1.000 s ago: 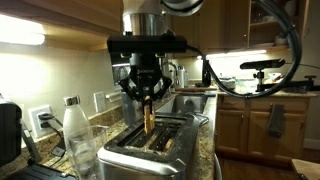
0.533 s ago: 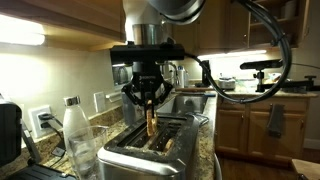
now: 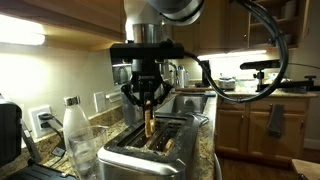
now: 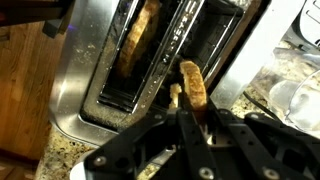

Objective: Put the slices of bread in the toaster

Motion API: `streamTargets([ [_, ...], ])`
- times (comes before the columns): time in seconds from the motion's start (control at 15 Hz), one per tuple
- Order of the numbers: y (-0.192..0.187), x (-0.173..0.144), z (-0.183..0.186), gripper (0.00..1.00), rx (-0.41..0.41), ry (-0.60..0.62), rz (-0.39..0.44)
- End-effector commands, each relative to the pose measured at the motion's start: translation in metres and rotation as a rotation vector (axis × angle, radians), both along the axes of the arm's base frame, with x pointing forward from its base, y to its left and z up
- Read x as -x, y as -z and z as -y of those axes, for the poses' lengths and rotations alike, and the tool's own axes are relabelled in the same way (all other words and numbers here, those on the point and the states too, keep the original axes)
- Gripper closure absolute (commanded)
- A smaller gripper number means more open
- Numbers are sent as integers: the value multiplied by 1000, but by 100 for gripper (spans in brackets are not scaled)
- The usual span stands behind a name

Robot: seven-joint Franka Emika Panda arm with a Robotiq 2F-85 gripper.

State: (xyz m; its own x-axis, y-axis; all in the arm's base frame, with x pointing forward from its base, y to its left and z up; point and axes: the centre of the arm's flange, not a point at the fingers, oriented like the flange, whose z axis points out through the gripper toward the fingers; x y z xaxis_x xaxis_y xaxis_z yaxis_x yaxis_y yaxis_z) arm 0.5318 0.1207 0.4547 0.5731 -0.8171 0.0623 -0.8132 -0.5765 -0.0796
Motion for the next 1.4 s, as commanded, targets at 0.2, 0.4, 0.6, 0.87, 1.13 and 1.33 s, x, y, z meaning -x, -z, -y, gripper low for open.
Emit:
streamTargets([
  [0.2,-2,0,0,90,-22,-3,-7],
  [0.4,-4,-1,-2,90,-20,-7,-8],
  [0.6,-8,-1,-3,90,-28,-5,-1],
  [0.87,-8,-5,0,90,-47,-21,-6],
  [1.13,-3,-5,4,91,-59,-20,-9],
  [1.33,-2,-6,6,54,-64,-28,-9],
])
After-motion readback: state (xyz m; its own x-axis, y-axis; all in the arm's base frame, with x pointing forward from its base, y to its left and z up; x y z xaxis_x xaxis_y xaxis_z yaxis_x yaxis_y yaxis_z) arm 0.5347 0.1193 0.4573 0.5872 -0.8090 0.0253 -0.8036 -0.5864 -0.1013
